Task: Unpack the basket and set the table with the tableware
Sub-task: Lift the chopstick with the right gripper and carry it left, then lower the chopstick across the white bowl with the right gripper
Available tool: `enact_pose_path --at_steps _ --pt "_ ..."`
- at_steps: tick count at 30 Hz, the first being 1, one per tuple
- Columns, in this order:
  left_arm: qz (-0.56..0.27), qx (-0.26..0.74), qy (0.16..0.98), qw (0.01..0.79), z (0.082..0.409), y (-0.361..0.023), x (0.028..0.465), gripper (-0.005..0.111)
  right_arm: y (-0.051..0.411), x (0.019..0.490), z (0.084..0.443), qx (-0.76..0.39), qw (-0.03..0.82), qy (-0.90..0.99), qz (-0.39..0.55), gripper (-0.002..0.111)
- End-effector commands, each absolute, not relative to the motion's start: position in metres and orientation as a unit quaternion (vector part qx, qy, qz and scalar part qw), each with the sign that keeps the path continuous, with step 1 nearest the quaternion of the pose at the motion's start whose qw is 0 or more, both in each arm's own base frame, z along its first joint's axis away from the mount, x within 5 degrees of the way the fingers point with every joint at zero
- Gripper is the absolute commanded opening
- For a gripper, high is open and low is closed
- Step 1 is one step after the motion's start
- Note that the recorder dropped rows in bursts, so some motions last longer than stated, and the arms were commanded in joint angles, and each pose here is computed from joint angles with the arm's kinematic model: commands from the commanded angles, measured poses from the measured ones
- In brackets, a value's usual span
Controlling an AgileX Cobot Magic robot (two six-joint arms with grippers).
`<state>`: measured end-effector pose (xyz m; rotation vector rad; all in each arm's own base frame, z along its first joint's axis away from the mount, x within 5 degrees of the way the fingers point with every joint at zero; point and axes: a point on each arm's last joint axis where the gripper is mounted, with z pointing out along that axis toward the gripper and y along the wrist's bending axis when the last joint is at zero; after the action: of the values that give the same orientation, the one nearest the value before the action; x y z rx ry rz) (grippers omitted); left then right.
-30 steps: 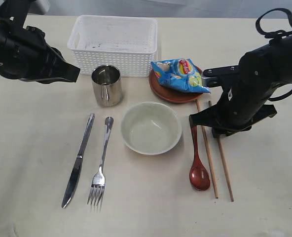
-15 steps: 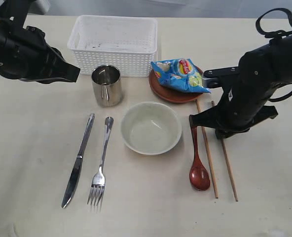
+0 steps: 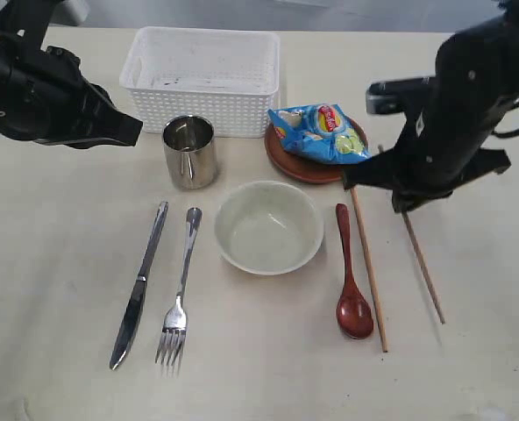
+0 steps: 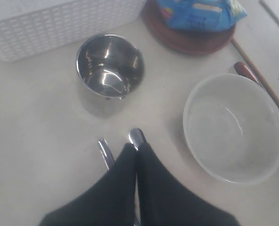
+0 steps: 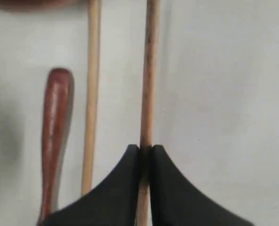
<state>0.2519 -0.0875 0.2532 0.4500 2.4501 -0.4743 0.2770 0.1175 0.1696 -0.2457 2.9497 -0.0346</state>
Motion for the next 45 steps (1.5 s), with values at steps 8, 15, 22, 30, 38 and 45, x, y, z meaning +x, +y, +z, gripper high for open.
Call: enact_pose_path --at_steps 8,15,22,30,38,45 --pt "-0.181 0.166 0.920 0.305 0.255 -0.088 0.251 0.000 0.127 0.275 0.268 -0.055 0.162 0.982 0.080 0.000" --pt "-0.181 0.166 0.920 0.305 0.255 -0.088 0.251 0.000 0.153 0.268 0.275 -0.064 0.163 0.970 0.166 0.000" --pt "-0.181 0.166 0.920 0.305 0.255 -0.088 0.251 0.000 0.193 0.253 0.269 -0.115 0.171 0.961 0.185 0.000" --pt "-0.181 0.166 0.920 0.305 0.255 -0.088 0.251 0.000 0.220 0.250 0.247 -0.103 0.148 0.965 0.190 0.000" --pt "-0.181 0.166 0.920 0.305 0.255 -0.088 0.251 0.000 0.232 0.258 0.205 -0.041 0.089 0.980 0.173 0.000" --pt "-0.181 0.166 0.920 0.305 0.255 -0.088 0.251 0.000 0.241 0.260 0.182 -0.002 0.046 0.981 0.187 0.000"
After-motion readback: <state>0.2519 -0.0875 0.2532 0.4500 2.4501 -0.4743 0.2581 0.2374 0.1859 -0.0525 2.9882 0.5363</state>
